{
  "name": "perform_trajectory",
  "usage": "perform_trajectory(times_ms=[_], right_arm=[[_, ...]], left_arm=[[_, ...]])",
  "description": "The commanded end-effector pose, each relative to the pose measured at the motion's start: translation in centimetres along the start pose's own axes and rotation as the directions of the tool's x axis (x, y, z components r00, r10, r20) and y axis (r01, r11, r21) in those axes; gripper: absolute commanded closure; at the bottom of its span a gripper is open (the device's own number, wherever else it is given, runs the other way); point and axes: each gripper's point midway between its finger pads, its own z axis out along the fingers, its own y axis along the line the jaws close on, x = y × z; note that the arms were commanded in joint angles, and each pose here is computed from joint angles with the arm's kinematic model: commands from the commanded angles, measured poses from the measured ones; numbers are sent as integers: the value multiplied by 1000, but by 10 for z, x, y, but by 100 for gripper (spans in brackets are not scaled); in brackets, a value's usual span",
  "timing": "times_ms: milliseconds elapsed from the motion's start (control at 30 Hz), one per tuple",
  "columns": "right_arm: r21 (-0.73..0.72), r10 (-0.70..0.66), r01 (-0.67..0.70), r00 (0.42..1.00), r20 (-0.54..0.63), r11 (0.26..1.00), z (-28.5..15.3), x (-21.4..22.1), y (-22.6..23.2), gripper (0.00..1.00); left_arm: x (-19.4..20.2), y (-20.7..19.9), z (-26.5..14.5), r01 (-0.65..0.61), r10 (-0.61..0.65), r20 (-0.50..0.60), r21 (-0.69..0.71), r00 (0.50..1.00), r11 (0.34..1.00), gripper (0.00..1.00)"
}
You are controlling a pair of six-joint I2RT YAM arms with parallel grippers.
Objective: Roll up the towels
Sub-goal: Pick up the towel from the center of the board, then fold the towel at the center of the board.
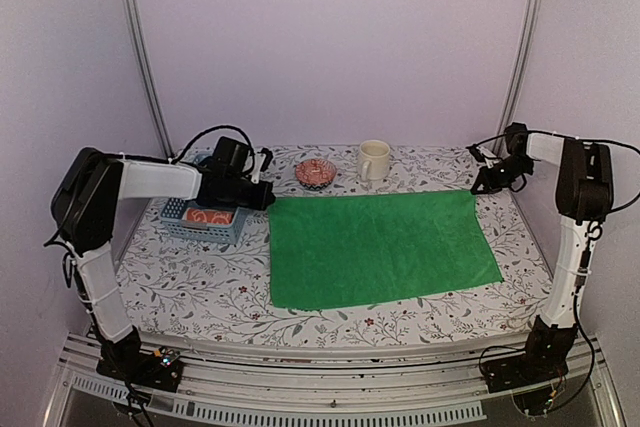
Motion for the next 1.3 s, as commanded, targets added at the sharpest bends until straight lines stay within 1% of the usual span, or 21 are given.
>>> perform_trajectory(times_ms=[0, 333, 533, 700, 900, 1000, 1067, 1133, 1267], right_arm=[[-16, -6, 7, 998, 60, 1000, -22, 2, 4, 98], [-26, -43, 46, 994, 99, 999, -50, 23, 20, 97], [-31, -100, 103, 991, 92, 994, -60, 40, 35, 98], [-26, -102, 104, 993, 54, 994, -57, 62, 37, 98], [-9, -86, 87, 995, 40, 996, -62, 76, 34, 98], [7, -66, 65, 997, 42, 998, -67, 81, 29, 97], [14, -44, 44, 998, 48, 999, -71, 83, 24, 98], [13, -32, 31, 998, 61, 999, -76, 83, 22, 98], [-24, -33, 34, 998, 46, 999, -74, 99, 34, 98]], left_arm=[[-17, -6, -26, -16, 13, 79, 36, 997, 999, 100], [3, -15, -44, -24, 19, 52, 82, 998, 996, 100], [15, -34, -54, -55, 50, 32, 186, 998, 981, 100], [29, -38, -57, -74, 77, -3, 216, 997, 973, 100], [51, -46, -58, -87, 109, -67, 273, 992, 958, 100], [62, -46, -58, -93, 124, -99, 278, 987, 956, 100], [68, -48, -60, -112, 148, -107, 287, 983, 951, 100], [72, -54, -64, -164, 200, -93, 298, 976, 940, 100], [76, -62, -71, -261, 290, -64, 291, 955, 921, 100]])
